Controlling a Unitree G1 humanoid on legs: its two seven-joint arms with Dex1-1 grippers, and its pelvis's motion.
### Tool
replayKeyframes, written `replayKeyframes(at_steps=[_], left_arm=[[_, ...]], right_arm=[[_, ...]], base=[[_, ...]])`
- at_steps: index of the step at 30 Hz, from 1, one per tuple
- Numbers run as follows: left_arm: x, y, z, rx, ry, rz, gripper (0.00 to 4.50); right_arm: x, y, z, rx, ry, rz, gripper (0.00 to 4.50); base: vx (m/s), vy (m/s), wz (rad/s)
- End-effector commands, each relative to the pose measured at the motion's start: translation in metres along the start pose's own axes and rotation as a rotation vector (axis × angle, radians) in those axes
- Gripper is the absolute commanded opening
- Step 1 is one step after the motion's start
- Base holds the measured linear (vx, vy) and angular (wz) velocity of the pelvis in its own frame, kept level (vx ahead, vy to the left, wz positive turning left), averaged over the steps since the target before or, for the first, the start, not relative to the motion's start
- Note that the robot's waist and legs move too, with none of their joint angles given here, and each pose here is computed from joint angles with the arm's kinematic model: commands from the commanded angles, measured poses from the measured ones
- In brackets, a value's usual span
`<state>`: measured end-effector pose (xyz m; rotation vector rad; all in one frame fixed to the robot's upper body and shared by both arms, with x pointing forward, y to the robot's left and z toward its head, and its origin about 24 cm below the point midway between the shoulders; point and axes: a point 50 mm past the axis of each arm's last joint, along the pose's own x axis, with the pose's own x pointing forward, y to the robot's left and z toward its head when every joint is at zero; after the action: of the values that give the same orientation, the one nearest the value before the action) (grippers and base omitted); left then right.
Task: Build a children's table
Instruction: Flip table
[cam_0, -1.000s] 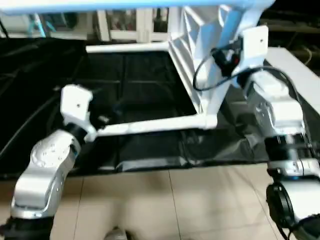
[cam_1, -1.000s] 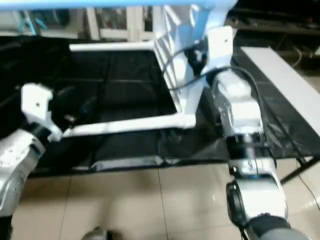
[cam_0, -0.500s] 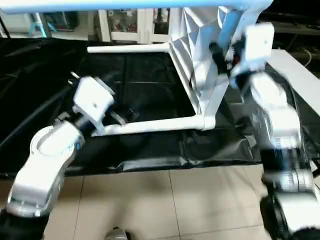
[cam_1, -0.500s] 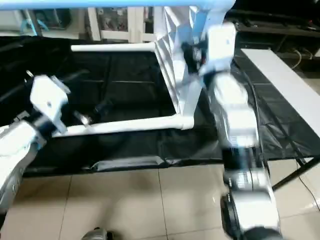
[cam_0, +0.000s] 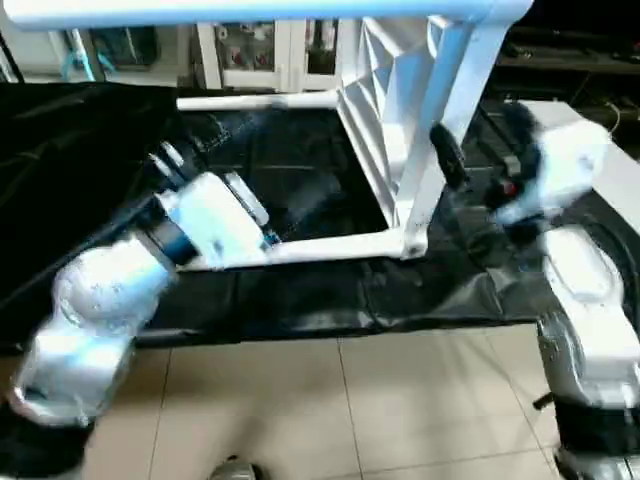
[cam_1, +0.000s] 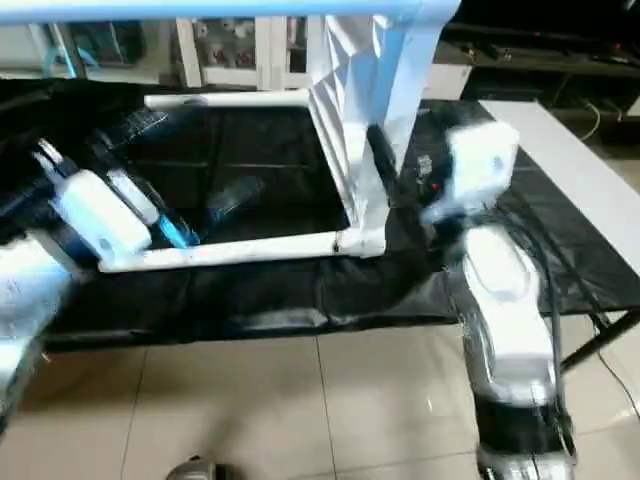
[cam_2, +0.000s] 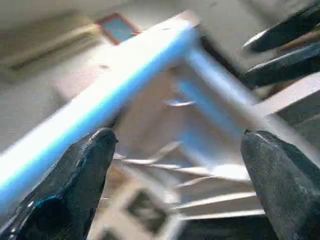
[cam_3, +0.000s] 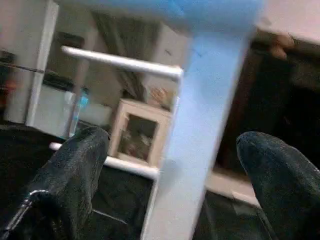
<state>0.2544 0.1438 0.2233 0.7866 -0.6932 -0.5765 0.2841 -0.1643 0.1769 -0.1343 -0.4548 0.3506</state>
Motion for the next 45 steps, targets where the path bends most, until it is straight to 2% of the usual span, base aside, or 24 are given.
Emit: replayKeyframes(at_steps=[1, 3, 4, 5, 6, 9, 11, 15, 18, 25, 30, 35, 41, 42, 45], left_arm=[[0.002, 0.008, 0.003, 0.08, -0.02, 0.024, 4.5], [0.005, 0.016, -0.002, 0.153, -0.001, 0.031, 4.5], [0.007, 0.022, -0.005, 0.196, 0.011, 0.04, 4.5], [0.007, 0.022, -0.005, 0.196, 0.011, 0.04, 4.5], [0.01, 0.029, -0.006, 0.244, 0.009, 0.056, 4.5], [0.015, 0.039, -0.004, 0.307, -0.013, 0.085, 4.5], [0.019, 0.048, -0.003, 0.367, -0.017, 0.102, 4.5], [0.022, 0.053, -0.004, 0.419, -0.012, 0.103, 4.5], [0.025, 0.062, -0.006, 0.504, -0.005, 0.109, 4.5], [0.031, 0.081, -0.014, 0.647, 0.035, 0.123, 4.5], [0.034, 0.087, -0.026, 0.684, 0.098, 0.075, 4.5], [0.037, 0.089, -0.035, 0.676, 0.135, 0.06, 4.5], [0.039, 0.093, -0.041, 0.678, 0.158, 0.063, 4.5], [0.039, 0.095, -0.041, 0.679, 0.161, 0.068, 4.21], [0.038, 0.098, -0.043, 0.675, 0.17, 0.086, 4.14]], right_arm=[[-0.003, 0.005, 0.011, -0.013, -0.059, 0.061, 4.46], [-0.009, 0.017, 0.005, 0.014, -0.029, 0.167, 4.46], [-0.011, 0.027, -0.002, 0.019, 0.014, 0.245, 4.46], [-0.011, 0.027, -0.002, 0.019, 0.014, 0.245, 4.46], [-0.013, 0.035, -0.009, 0.016, 0.05, 0.306, 4.46], [-0.015, 0.043, -0.016, 0.014, 0.086, 0.351, 4.46], [-0.016, 0.047, -0.021, 0.01, 0.109, 0.361, 4.46], [-0.016, 0.047, -0.024, -0.006, 0.129, 0.362, 4.46], [-0.016, 0.048, -0.028, -0.029, 0.158, 0.379, 4.46], [-0.019, 0.061, -0.025, 0.005, 0.129, 0.459, 4.46], [-0.021, 0.067, -0.024, 0.012, 0.118, 0.492, 4.46], [-0.02, 0.071, -0.023, 0.01, 0.114, 0.509, 4.46], [-0.02, 0.073, -0.021, 0.004, 0.111, 0.514, 4.46], [-0.02, 0.073, -0.021, 0.004, 0.109, 0.513, 4.5], [-0.02, 0.074, -0.02, 0.005, 0.103, 0.513, 4.5]], base=[[0.0, 0.0, 0.0], [0.0, 0.0, 0.0], [0.0, 0.0, 0.0], [0.0, 0.0, 0.0], [0.0, 0.0, 0.0], [0.0, 0.0, 0.0], [0.0, 0.0, 0.0], [0.0, 0.0, 0.0], [0.0, 0.0, 0.0], [0.0, 0.0, 0.0], [0.0, 0.0, 0.0], [0.0, 0.0, 0.0], [0.0, 0.0, 0.0], [0.0, 0.0, 0.0], [0.0, 0.0, 0.0]])
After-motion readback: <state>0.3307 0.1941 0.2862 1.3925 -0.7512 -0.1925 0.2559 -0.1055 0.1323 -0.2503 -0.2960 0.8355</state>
